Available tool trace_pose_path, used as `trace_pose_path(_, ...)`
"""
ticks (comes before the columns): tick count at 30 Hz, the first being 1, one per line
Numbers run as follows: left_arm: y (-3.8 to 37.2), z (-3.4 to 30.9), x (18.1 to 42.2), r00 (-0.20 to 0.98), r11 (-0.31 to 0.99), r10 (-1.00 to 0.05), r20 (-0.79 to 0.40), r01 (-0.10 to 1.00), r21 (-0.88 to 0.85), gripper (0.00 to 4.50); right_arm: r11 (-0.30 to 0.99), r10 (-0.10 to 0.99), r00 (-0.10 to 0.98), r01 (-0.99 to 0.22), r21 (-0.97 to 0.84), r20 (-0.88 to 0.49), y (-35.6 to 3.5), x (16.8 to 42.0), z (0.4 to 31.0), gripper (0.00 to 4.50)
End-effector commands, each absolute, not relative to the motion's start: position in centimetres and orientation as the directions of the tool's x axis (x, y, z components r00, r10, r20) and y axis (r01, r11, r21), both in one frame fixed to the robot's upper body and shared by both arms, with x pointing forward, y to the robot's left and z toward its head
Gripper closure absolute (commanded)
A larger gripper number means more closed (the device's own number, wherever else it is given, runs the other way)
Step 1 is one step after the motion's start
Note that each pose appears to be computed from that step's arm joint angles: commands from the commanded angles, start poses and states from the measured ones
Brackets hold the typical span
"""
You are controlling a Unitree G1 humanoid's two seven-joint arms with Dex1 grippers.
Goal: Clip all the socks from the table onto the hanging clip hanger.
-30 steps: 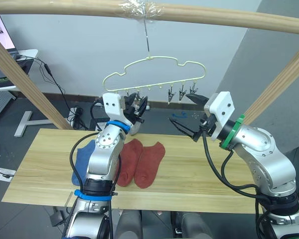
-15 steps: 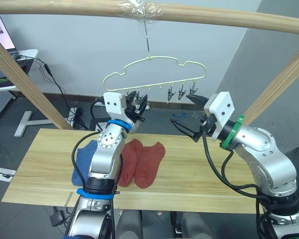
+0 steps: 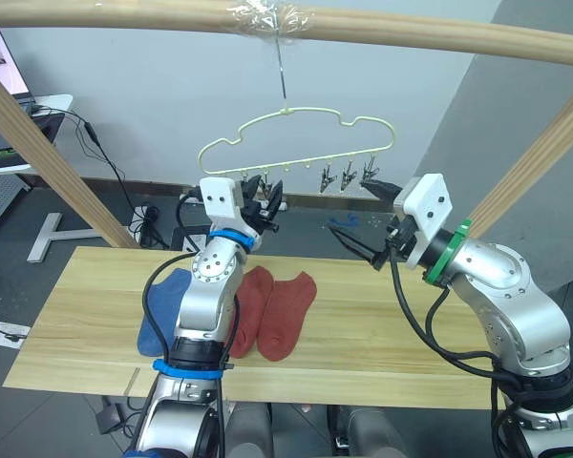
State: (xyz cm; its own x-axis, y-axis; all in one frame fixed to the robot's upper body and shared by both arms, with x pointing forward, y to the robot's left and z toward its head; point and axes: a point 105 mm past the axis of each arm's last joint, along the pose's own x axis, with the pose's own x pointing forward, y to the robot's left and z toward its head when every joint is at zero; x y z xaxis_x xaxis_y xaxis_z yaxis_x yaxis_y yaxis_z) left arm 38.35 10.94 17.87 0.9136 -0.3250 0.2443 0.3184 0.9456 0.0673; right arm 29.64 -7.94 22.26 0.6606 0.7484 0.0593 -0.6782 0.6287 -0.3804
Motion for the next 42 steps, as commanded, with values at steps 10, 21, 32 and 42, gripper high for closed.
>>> trace_pose_path(10, 10.6, 19.5, 38.5, 0.893, 0.943, -0.331, 0.303, 0.325, 0.074, 2.69, 0.626, 0.755, 0.648, -0.662, -0.411, 0.106, -8.0, 28.9, 23.7, 0.0)
trace_pose_path(21, 11.4, 19.5, 38.8, 0.902, 0.951, -0.308, 0.301, 0.304, 0.062, 4.5, 0.624, 0.758, 0.647, -0.679, -0.388, 0.088, -7.6, 28.6, 22.7, 0.0)
trace_pose_path(32, 12.6, 19.4, 38.8, 0.891, 0.919, -0.382, 0.244, 0.393, 0.005, 4.5, 0.727, 0.66, 0.732, -0.679, -0.102, -0.167, -2.9, 31.6, 11.2, 0.0)
trace_pose_path(42, 13.5, 19.0, 38.6, 0.896, 0.917, -0.394, 0.205, 0.399, 0.018, 4.5, 0.696, 0.633, 0.64, -0.717, -0.04, -0.435, 2.4, 32.6, 2.7, 0.0)
